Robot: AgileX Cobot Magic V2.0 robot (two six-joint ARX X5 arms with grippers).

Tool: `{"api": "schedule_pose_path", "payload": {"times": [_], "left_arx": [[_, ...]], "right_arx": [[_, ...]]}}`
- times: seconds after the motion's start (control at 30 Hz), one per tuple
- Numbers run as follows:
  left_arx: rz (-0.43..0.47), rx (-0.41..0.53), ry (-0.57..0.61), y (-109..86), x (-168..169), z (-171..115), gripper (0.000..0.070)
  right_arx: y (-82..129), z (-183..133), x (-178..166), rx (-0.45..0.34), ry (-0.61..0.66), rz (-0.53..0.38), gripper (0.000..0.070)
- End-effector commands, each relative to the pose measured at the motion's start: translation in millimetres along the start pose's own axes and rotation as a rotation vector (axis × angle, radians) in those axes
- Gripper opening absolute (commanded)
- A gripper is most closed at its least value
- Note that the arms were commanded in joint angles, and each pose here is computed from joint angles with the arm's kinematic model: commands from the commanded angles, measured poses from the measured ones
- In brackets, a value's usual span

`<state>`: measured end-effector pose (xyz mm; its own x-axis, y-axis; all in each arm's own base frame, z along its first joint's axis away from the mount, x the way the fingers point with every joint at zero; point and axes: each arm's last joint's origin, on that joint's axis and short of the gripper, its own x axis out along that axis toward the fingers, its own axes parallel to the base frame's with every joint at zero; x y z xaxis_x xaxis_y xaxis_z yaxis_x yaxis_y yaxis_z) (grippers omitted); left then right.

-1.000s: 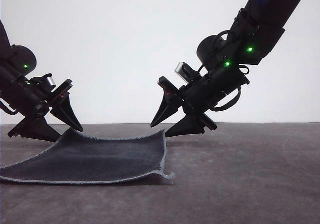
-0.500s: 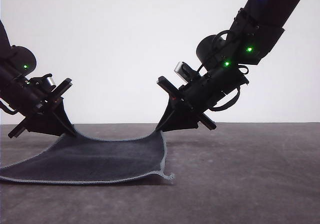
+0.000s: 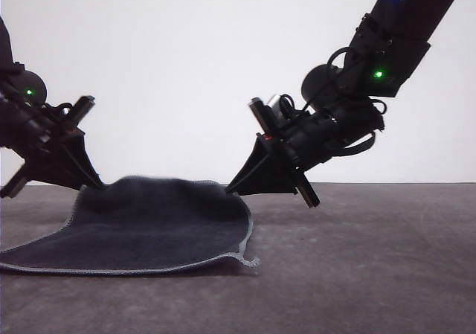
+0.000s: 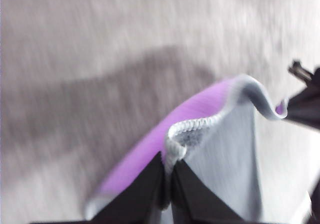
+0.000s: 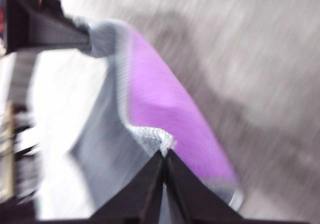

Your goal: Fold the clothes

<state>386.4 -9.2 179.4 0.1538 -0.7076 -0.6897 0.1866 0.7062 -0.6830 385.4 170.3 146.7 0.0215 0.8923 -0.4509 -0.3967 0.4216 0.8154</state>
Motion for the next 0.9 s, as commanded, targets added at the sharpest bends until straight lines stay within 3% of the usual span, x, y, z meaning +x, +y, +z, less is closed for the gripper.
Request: {"api": "schedule_pose_path", "payload": {"times": [0.0, 0.23, 0.5, 0.87], "left_arx": [[-0.015, 0.052, 0.043, 1.4, 2.0, 0.8, 0.0000], [-0.042, 0.039, 0.171, -4.1, -3.1, -13.0, 0.0000], [-0.077, -0.004, 0.288, -8.6, -7.1, -27.4, 0.0000], [-0.083, -0.032, 0.375, -12.1, -10.5, -36.5, 0.0000]], "right_arx": [[0.5, 1.4, 3.3, -0.022, 0.028, 0.037, 0.0000], [4.4, -11.9, 3.6, 0.063, 0.136, 0.133, 0.0000], [6.9, -29.1, 5.9, 0.119, 0.239, 0.135, 0.0000], [12.9, -44.2, 9.9, 0.128, 0.329, 0.135, 0.0000]]}}
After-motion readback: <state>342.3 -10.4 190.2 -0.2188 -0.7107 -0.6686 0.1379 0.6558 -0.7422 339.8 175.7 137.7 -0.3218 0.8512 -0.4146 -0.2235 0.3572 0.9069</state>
